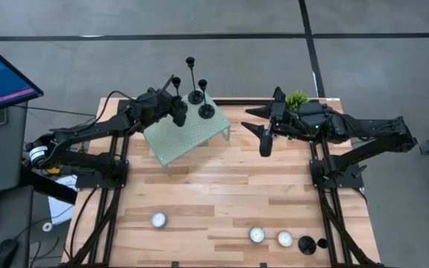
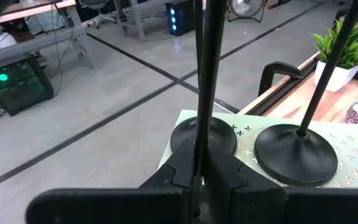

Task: Pick & Place candle stick holders
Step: Put the black candle holder on the shelf

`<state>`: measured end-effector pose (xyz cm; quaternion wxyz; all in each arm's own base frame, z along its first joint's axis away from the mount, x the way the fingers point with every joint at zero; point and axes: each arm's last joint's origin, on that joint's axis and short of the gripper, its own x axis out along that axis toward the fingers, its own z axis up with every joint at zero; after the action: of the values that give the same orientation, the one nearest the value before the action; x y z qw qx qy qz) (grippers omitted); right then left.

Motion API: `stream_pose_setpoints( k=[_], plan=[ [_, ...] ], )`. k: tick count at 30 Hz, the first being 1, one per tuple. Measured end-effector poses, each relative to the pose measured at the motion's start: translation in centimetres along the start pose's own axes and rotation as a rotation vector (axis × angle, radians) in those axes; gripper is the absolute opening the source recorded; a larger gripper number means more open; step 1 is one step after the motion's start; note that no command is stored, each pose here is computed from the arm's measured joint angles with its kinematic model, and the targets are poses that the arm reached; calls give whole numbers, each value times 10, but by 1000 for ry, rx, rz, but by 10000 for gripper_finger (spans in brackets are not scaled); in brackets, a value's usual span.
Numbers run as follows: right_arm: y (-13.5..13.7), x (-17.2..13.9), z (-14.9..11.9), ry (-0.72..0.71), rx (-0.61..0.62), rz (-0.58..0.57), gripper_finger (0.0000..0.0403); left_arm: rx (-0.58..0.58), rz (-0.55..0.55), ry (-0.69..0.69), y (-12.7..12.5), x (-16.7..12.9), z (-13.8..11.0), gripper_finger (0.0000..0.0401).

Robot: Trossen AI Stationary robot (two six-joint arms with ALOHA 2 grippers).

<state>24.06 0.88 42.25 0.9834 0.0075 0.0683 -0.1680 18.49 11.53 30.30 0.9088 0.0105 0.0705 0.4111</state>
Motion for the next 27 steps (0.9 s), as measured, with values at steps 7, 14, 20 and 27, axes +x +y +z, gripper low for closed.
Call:
stream_pose_setpoints(
  k=[7,14,20,27],
  plan=[
    [3,-1,0,0,-4,14,191,3,0,1,0,0,0,29],
    [3,-1,0,0,-3,17,191,5,0,1,0,0,0,30],
    [6,-2,0,0,-10,28,190,2,0,2,0,0,0,49],
    [10,-4,-1,0,-14,48,191,5,0,1,0,0,0,97]
  ],
)
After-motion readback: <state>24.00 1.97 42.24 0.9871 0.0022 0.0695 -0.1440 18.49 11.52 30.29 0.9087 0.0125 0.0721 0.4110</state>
